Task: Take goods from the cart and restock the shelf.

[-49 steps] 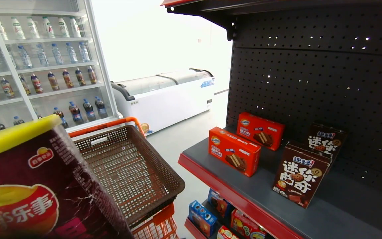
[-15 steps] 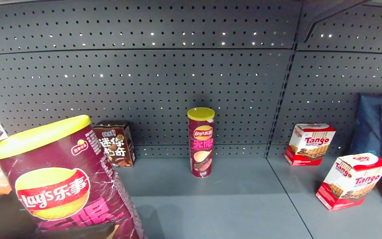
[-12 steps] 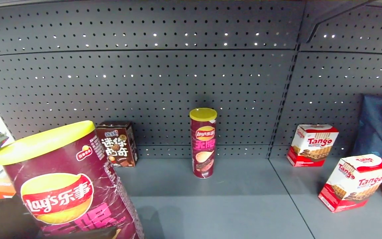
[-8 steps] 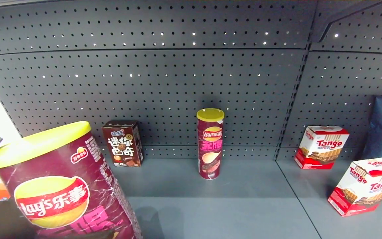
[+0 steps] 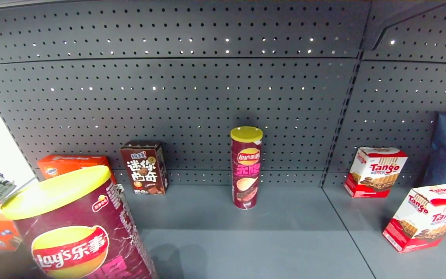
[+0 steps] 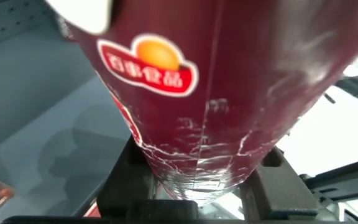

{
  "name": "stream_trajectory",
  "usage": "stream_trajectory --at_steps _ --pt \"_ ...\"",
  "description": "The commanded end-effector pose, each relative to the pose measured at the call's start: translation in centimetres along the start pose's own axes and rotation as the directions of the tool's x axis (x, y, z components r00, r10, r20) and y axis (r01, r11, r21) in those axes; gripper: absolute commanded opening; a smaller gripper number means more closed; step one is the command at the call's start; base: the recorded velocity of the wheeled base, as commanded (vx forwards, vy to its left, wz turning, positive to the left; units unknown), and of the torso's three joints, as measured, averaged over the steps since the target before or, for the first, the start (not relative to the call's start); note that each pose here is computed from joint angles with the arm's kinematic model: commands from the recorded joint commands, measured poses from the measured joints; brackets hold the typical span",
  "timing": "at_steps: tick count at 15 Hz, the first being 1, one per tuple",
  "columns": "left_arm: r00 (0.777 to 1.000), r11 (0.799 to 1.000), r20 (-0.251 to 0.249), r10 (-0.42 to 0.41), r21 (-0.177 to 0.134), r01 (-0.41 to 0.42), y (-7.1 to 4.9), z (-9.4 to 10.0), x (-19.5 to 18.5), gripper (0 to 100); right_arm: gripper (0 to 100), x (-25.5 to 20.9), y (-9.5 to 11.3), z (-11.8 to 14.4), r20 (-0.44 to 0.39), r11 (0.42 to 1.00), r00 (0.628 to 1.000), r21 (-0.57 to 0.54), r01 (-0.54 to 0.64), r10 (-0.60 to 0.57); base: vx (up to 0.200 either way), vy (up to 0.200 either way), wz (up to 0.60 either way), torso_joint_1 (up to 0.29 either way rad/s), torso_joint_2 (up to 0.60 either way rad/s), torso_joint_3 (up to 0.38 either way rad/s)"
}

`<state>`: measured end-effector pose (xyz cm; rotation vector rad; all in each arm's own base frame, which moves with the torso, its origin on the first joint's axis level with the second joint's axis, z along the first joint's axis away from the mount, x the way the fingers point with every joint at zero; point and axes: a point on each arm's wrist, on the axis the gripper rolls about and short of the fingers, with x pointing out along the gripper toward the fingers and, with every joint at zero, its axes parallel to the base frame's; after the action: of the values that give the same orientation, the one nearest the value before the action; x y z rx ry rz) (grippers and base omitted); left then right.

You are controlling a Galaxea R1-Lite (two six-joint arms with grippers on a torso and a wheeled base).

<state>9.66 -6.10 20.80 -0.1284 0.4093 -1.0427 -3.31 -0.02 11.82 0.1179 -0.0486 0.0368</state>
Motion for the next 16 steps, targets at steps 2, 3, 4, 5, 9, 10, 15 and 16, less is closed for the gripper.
stream_trajectory --at_steps 2,3,4,5,9,10,15,16 --pt "0.999 0.999 0.016 0.046 -0.010 -0.046 0.4 0.0 -0.4 0 100 1.4 0.5 5.5 -0.165 0.963 0.959 -0.108 -0.248 0.229 0.000 0.000 0.00 0.000 0.00 0.000" --pt "0.999 0.999 0.016 0.052 -0.013 -0.052 0.5 0.0 -0.4 0 100 2.1 0.6 5.9 -0.195 0.958 0.950 -0.104 -0.268 0.244 0.000 0.000 0.00 0.000 0.00 0.000" --pt "0.999 0.999 0.016 0.048 -0.010 -0.047 0.5 0.2 -0.2 0 100 3.3 1.1 6.3 -0.262 0.926 0.904 -0.082 -0.369 0.337 0.000 0.000 0.00 0.000 0.00 0.000" --pt "0.999 0.999 0.010 0.045 -0.012 -0.045 0.7 0.4 0.1 0 100 4.2 1.3 6.3 -0.311 0.909 0.875 -0.072 -0.411 0.371 0.000 0.000 0.00 0.000 0.00 0.000" --pt "1.000 1.000 -0.015 0.017 0.005 -0.017 0.8 0.8 1.0 0 100 9.7 3.1 8.8 -0.358 0.863 0.829 -0.106 -0.493 0.430 0.000 0.000 0.00 0.000 0.00 0.000" --pt "1.000 1.000 -0.027 -0.001 0.006 0.001 0.7 0.8 1.3 0 100 12.6 4.3 9.3 -0.329 0.846 0.826 -0.125 -0.518 0.457 0.000 0.000 0.00 0.000 0.00 0.000" --pt "0.999 1.000 -0.040 -0.018 0.006 0.018 0.5 0.6 1.4 0 100 17.2 7.7 7.8 -0.395 0.785 0.755 -0.121 -0.607 0.523 0.000 0.000 0.00 0.000 0.00 0.000" --pt "0.999 1.000 -0.042 -0.018 0.007 0.018 0.5 0.6 1.4 0 100 18.0 8.2 7.9 -0.400 0.782 0.750 -0.120 -0.612 0.526 0.000 0.000 0.00 0.000 0.00 0.000"
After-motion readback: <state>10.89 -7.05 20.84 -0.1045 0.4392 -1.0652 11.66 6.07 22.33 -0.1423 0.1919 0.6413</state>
